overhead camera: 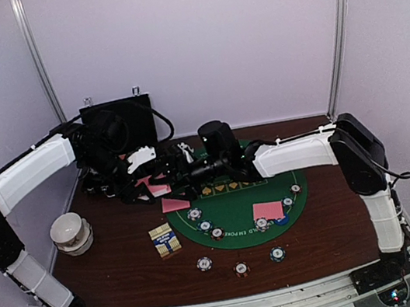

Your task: Distribute texas hold em gaming equipment

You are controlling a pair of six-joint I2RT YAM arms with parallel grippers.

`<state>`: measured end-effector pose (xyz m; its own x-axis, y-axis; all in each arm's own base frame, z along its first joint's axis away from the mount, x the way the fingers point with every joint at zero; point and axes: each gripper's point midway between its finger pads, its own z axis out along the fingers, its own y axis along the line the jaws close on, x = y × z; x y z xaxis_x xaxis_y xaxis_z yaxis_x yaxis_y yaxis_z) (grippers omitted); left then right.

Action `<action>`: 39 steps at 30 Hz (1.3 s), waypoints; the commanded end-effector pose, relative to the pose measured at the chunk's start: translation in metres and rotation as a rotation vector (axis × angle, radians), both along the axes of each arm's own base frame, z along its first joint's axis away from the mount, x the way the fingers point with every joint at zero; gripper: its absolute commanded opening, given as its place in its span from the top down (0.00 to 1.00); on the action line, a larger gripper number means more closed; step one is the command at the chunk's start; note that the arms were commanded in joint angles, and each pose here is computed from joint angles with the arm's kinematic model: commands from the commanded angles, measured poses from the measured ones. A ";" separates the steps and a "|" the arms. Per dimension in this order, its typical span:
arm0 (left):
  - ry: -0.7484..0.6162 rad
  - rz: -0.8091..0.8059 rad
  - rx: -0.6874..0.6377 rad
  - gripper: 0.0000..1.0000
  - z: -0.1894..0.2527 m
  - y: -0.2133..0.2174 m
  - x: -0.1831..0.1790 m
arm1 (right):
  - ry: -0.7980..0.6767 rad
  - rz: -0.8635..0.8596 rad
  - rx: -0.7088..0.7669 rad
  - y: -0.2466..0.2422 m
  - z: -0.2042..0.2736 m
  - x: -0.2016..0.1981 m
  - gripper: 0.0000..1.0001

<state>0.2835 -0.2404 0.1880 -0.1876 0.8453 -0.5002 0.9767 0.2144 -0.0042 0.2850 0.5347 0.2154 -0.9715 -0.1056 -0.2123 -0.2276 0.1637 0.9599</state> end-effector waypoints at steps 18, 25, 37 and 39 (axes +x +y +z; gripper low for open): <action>-0.042 -0.009 -0.043 1.00 0.017 -0.004 0.004 | 0.066 -0.029 -0.021 -0.004 -0.030 0.015 0.31; -0.044 -0.012 -0.041 1.00 0.017 -0.004 0.004 | 0.071 -0.051 -0.035 -0.019 -0.036 0.018 0.40; -0.042 -0.014 -0.033 1.00 0.014 -0.003 0.004 | 0.039 -0.047 -0.005 -0.030 -0.010 0.017 0.47; -0.041 -0.013 -0.028 1.00 0.012 -0.003 0.004 | 0.028 -0.039 0.020 -0.030 0.003 0.016 0.49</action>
<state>0.2841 -0.2375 0.1865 -0.1912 0.8524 -0.4867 0.9755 0.2199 0.0019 0.3021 0.5135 0.1998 -0.9819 -0.0672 -0.1771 -0.1858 0.1608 0.9693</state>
